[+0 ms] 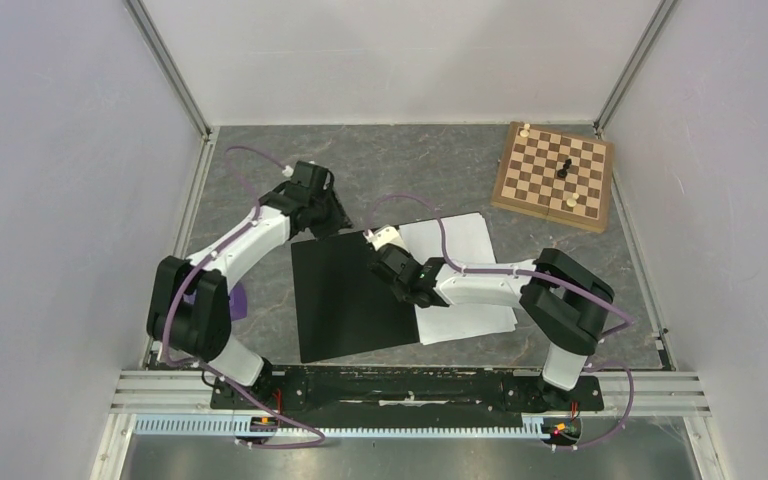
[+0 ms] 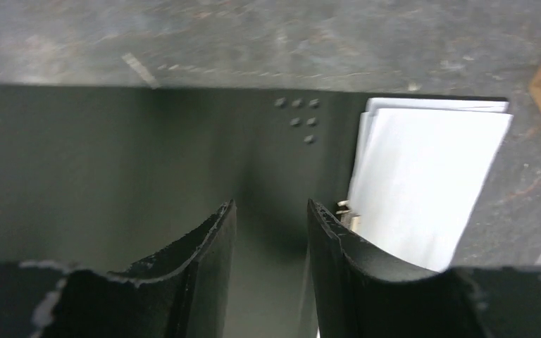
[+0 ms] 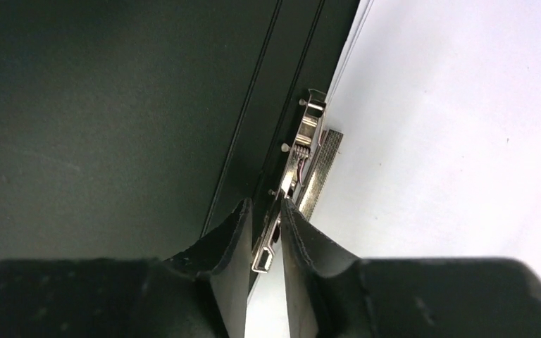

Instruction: Put the files into the folder

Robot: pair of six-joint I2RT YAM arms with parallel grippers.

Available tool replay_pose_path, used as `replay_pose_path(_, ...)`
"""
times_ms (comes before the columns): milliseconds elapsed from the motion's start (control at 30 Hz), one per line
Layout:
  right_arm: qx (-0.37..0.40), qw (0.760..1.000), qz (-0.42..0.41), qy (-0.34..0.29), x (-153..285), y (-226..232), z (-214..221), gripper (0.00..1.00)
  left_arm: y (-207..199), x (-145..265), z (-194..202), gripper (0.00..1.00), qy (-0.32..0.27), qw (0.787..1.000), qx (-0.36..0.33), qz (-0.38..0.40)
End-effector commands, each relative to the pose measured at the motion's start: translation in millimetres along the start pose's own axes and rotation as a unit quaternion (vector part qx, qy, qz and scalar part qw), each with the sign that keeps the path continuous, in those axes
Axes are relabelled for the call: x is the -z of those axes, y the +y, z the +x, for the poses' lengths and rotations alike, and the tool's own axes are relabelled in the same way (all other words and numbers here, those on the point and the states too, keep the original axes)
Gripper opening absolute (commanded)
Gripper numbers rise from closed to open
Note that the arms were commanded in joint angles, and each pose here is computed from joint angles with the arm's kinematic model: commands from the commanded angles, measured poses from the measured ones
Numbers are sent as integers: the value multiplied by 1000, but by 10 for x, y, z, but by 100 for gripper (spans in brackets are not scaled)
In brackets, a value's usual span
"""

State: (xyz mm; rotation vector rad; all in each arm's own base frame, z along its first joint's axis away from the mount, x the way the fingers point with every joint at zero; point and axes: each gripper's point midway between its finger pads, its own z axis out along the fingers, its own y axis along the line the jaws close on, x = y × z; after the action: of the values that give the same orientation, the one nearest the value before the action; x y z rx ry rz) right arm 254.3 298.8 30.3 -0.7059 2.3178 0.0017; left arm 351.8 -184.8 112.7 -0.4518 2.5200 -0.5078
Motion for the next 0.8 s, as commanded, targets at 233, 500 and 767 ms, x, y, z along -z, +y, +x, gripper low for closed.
replay_pose_path(233, -24, 999, 27, 5, -41, -44, -22, 22, 733, 398, -16, 52, -65, 995, 37, -65)
replay_pose_path(500, -29, 999, 25, 24, -58, -17, 81, 21, 954, 572, 44, 55, -89, 991, 48, -88)
replay_pose_path(767, -25, 999, 22, 40, -118, 35, 134, 12, 1042, 671, 15, 56, -105, 988, 48, -101)
